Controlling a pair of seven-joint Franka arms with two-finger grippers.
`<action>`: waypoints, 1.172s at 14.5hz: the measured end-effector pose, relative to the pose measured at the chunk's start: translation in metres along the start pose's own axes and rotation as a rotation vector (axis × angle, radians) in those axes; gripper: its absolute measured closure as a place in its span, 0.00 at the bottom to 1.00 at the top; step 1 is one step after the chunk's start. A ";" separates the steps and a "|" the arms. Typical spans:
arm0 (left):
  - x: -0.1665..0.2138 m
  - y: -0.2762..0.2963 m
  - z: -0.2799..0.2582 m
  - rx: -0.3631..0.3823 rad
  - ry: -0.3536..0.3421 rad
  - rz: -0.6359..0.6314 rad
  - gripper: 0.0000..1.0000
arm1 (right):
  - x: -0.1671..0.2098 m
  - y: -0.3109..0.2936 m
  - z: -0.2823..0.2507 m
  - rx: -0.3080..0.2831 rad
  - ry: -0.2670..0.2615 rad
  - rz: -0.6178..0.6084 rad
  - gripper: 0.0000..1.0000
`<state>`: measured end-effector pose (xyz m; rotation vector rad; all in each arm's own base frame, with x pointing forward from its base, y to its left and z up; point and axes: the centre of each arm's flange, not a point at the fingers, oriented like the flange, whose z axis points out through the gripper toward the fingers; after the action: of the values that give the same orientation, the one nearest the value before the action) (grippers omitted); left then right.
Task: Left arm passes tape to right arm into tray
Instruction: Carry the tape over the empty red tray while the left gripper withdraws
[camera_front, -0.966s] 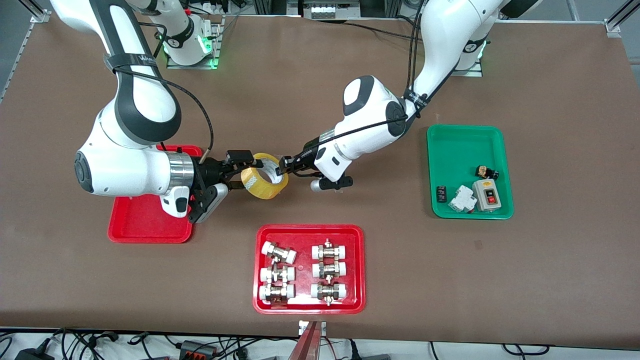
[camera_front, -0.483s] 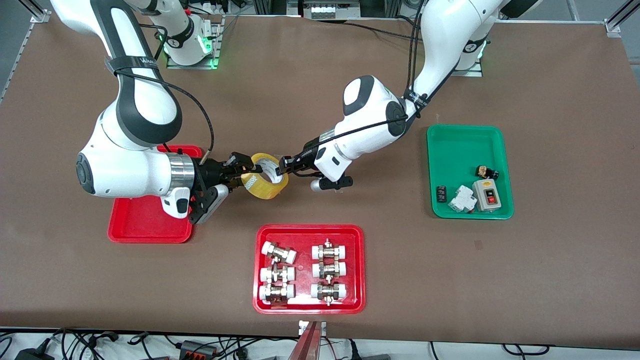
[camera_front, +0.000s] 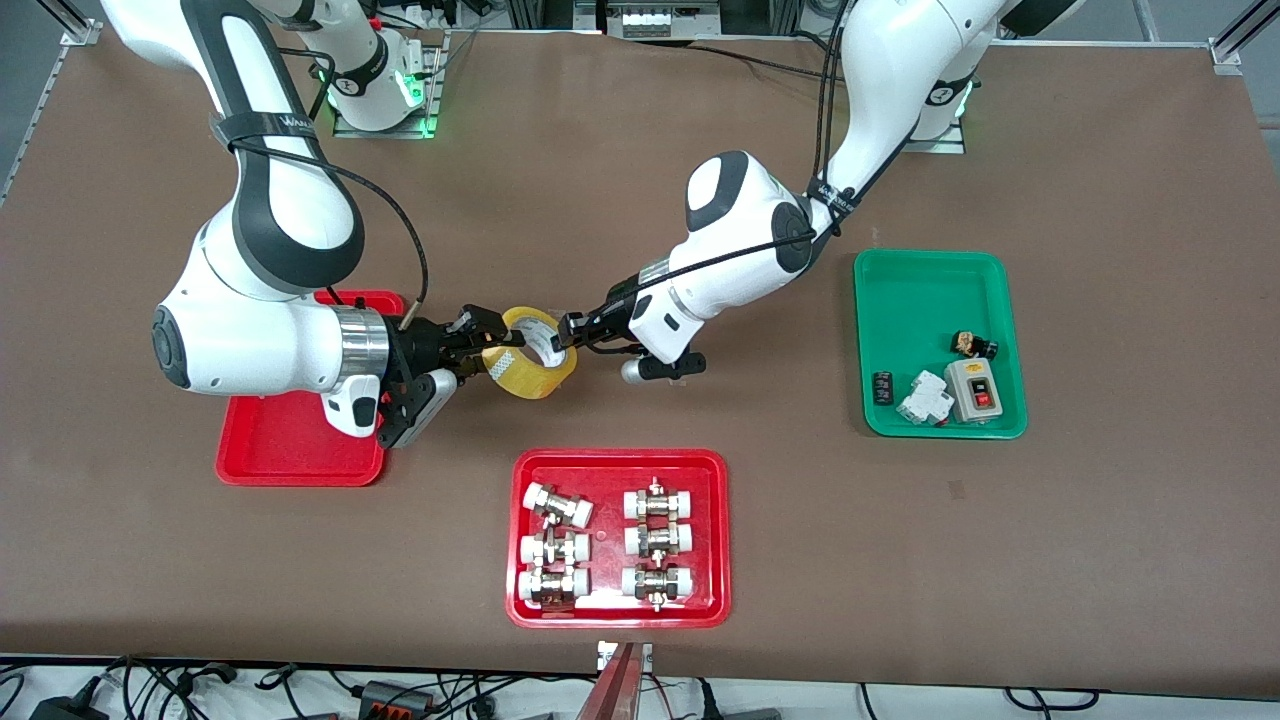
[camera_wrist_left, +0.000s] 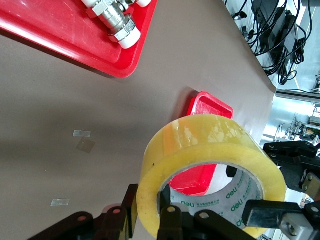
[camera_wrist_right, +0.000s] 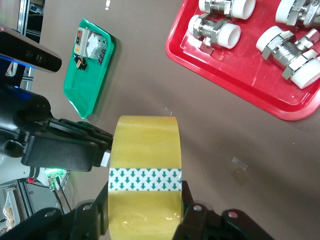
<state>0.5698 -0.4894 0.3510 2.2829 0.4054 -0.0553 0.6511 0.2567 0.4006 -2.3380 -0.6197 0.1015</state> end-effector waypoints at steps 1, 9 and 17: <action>0.001 0.001 -0.001 0.020 0.017 0.047 0.65 | 0.000 0.000 0.000 0.000 -0.001 0.000 0.46; 0.061 0.000 -0.072 0.103 0.032 0.098 0.00 | 0.001 0.002 0.001 -0.012 0.003 -0.012 0.46; 0.084 -0.053 -0.272 0.673 -0.191 0.113 0.00 | -0.008 0.035 -0.016 -0.097 -0.012 0.017 0.46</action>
<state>0.6095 -0.2349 0.4837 2.9216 0.1653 -0.4021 0.6622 0.2213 0.3887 -2.4381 -0.6227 0.0955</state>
